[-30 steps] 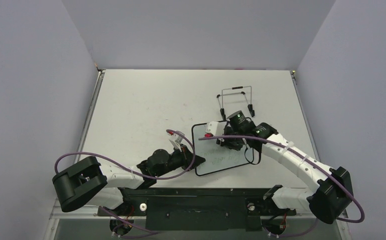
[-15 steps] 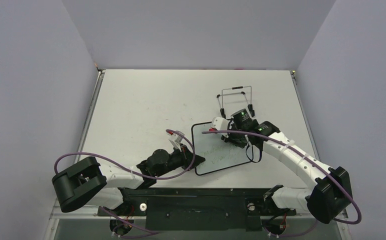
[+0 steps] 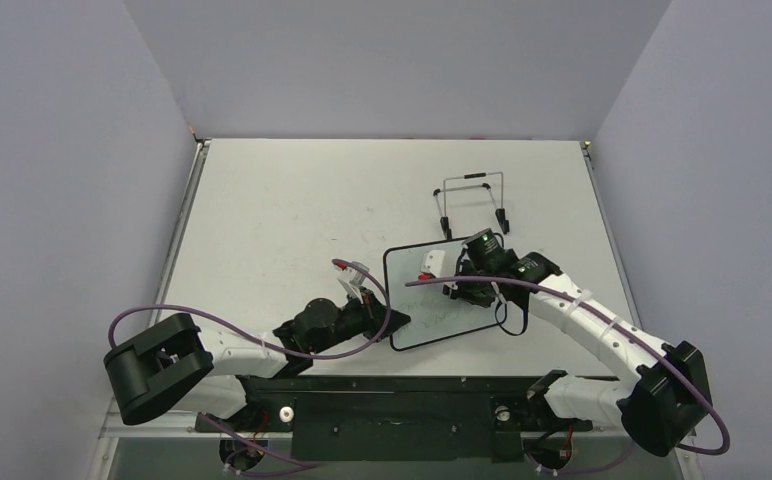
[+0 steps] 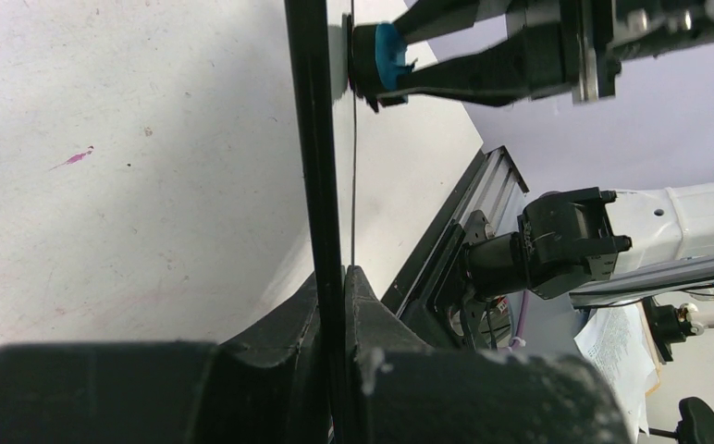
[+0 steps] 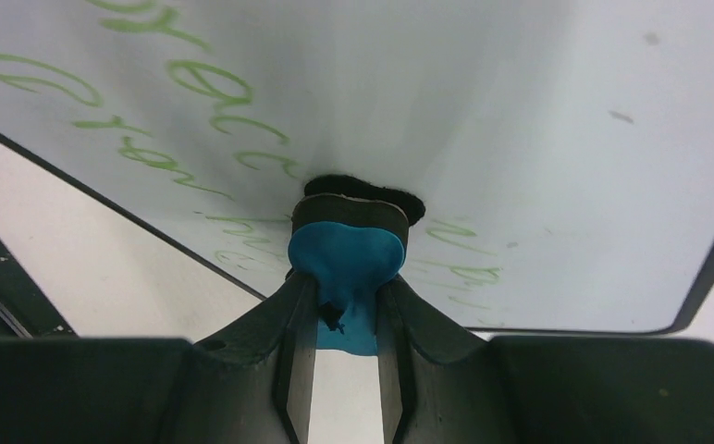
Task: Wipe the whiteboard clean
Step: Erase the whiteboard at the center of the board.
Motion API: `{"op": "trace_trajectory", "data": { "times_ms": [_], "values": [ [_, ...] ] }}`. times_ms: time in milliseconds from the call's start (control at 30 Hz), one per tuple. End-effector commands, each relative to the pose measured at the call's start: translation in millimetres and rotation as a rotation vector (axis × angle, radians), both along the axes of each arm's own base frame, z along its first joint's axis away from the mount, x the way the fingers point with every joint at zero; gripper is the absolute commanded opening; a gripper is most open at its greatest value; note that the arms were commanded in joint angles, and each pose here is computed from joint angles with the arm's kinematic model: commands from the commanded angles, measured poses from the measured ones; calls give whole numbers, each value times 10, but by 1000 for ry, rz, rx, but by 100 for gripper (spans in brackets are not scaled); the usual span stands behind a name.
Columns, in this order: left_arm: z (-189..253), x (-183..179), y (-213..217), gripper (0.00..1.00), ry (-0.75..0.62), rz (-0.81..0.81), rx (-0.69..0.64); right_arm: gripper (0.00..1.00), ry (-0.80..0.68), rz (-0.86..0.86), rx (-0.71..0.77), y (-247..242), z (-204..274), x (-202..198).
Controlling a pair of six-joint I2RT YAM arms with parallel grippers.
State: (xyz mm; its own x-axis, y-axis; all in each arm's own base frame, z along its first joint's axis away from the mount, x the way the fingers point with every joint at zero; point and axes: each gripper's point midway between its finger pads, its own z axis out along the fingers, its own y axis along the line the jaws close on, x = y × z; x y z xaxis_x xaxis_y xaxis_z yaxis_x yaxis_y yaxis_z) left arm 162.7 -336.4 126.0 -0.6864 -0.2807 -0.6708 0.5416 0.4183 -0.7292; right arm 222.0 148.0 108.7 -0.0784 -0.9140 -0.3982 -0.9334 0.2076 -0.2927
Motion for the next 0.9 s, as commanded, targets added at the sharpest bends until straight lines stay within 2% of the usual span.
{"op": "trace_trajectory", "data": {
  "times_ms": [0,233,567,867],
  "values": [
    [296,-137,-120,0,-97,-95,-67,0,-69,-70,62,-18,207,279],
    [275,-137,-116,0,-94,-93,-64,0,4,60,42,72,0,-57],
    [288,-136,-117,0,-95,-93,-67,0,-85,-74,88,-5,242,274],
    [280,-142,-111,0,-96,-95,-66,0,39,61,111,44,86,-68]
  ]
}}
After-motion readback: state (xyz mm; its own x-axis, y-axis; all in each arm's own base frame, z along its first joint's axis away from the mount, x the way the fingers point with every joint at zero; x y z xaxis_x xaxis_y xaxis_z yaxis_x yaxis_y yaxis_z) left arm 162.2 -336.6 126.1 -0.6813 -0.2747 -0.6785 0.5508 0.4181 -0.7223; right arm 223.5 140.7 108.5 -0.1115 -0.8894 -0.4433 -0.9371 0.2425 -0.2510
